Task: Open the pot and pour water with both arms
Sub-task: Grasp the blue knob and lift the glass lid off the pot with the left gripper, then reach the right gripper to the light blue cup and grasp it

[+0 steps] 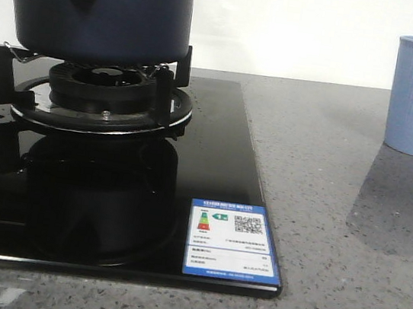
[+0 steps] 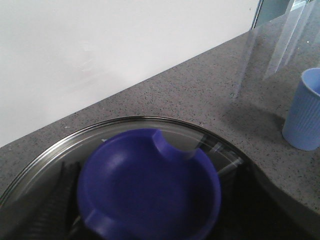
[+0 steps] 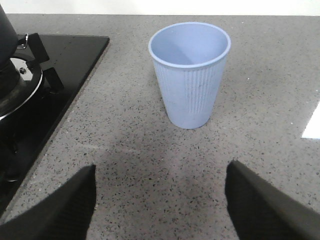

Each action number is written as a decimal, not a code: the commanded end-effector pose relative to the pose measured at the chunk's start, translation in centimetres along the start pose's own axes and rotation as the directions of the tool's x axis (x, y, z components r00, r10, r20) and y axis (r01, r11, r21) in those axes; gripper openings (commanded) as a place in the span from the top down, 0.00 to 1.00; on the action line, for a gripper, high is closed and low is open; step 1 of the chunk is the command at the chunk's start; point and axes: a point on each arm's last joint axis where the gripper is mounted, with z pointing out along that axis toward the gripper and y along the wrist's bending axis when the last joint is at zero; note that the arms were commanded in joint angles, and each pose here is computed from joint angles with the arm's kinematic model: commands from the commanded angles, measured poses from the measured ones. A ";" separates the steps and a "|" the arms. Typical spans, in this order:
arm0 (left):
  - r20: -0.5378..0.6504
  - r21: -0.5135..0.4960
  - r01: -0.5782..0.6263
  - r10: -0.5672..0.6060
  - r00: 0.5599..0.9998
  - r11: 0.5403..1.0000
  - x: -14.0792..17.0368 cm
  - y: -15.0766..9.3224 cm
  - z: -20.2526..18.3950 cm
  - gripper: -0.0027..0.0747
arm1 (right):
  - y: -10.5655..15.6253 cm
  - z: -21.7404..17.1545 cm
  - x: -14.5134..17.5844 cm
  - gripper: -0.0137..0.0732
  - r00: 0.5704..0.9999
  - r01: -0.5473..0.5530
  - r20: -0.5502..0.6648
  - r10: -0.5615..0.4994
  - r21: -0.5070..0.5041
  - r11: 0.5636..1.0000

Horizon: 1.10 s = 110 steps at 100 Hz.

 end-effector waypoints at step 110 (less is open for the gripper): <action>0.314 -0.239 0.085 -0.006 0.949 0.967 -5.3 2.4 -10.9 0.54 | -0.7 8.7 -3.4 0.30 0.986 0.038 0.160 -0.046 0.049 0.998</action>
